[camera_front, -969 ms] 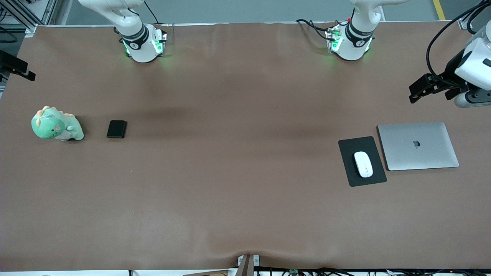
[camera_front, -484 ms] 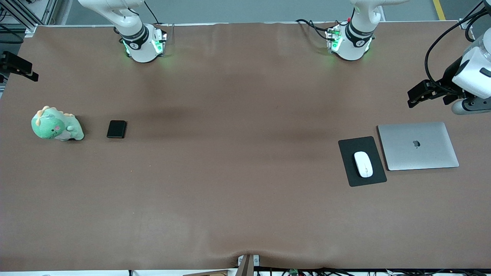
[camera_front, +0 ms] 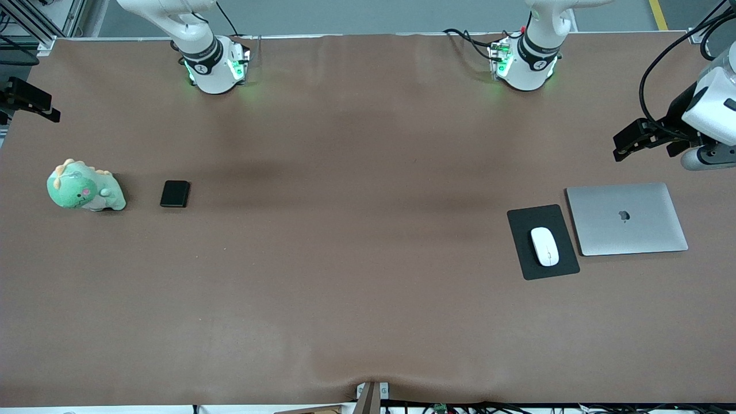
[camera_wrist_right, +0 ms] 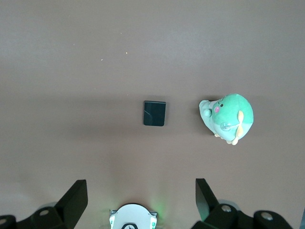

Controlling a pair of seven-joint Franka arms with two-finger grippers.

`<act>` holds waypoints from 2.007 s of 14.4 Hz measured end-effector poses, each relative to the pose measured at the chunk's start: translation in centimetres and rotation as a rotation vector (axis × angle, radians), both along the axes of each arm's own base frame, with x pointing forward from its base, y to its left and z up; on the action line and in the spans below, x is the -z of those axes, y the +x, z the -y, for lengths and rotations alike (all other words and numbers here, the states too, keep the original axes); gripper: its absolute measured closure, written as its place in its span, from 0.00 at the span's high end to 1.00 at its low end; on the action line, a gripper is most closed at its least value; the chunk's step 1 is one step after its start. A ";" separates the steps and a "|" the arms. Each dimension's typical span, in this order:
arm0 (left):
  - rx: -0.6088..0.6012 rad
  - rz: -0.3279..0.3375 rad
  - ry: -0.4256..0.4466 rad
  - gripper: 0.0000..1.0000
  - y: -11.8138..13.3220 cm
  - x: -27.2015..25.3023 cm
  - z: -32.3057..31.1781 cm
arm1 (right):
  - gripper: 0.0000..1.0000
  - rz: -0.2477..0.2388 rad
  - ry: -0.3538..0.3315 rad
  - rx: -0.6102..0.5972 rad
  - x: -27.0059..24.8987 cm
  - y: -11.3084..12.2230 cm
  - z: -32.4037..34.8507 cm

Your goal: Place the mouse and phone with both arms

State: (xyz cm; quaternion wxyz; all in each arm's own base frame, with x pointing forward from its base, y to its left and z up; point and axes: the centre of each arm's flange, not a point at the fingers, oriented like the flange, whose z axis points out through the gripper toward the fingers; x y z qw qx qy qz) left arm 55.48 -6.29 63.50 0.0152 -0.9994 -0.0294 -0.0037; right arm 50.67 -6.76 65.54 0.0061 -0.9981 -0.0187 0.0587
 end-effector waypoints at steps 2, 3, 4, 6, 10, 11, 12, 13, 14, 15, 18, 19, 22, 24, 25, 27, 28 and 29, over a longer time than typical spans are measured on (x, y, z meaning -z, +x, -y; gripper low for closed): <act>0.000 0.000 0.000 1.00 0.0 0.0 0.0 | 1.00 0.000 0.000 0.001 0.0 0.0 0.1; 0.000 0.000 0.000 1.00 0.0 0.0 0.0 | 1.00 0.000 0.000 0.001 0.0 0.0 0.1; 0.000 0.001 0.000 1.00 0.0 0.0 0.0 | 1.00 0.000 0.000 0.002 0.0 0.0 0.1; 0.000 0.001 0.000 1.00 0.0 -0.1 0.0 | 1.00 0.000 0.000 0.002 0.0 0.0 0.1; 0.000 0.000 0.000 1.00 0.0 -0.1 0.0 | 1.00 -0.001 0.000 0.006 0.0 -0.1 0.3; -0.001 0.000 0.000 1.00 0.0 -0.1 0.0 | 1.00 -0.002 0.000 0.007 0.0 -0.1 0.3; -0.001 0.000 0.000 1.00 0.0 -0.1 0.0 | 1.00 -0.003 0.001 0.007 0.0 -0.1 0.4; -0.001 0.000 0.000 1.00 0.0 -0.1 0.0 | 1.00 -0.004 0.001 0.008 0.0 -0.1 0.4; -0.001 0.000 0.000 1.00 0.0 -0.1 0.0 | 1.00 -0.006 0.001 0.008 0.0 -0.1 0.4; -0.001 0.000 0.000 1.00 0.0 -0.1 0.0 | 1.00 -0.007 0.001 0.008 0.1 -0.1 0.4; -0.001 0.000 0.000 1.00 0.0 -0.1 0.0 | 1.00 -0.008 0.001 0.008 0.1 -0.1 0.4; -0.001 0.000 0.000 1.00 0.0 -0.1 0.0 | 1.00 -0.008 0.001 0.008 0.1 -0.2 0.4; -0.001 0.000 0.000 1.00 0.0 0.0 0.0 | 1.00 -0.012 0.002 0.009 0.2 -0.2 0.4; -0.001 0.000 0.000 1.00 0.0 0.0 0.0 | 1.00 -0.017 0.003 0.009 0.2 -0.2 0.5; -0.001 0.000 0.000 1.00 0.0 0.0 0.0 | 1.00 -0.017 0.003 0.010 0.2 -0.2 0.5; -0.001 0.000 0.000 1.00 0.0 0.0 0.0 | 1.00 -0.018 0.003 0.010 0.2 -0.2 0.5; -0.001 0.000 0.000 1.00 0.0 0.0 0.0 | 1.00 -0.018 0.003 0.010 0.2 -0.2 0.5; -0.001 0.000 0.000 1.00 0.0 0.0 0.0 | 1.00 -0.018 0.003 0.010 0.2 -0.2 0.5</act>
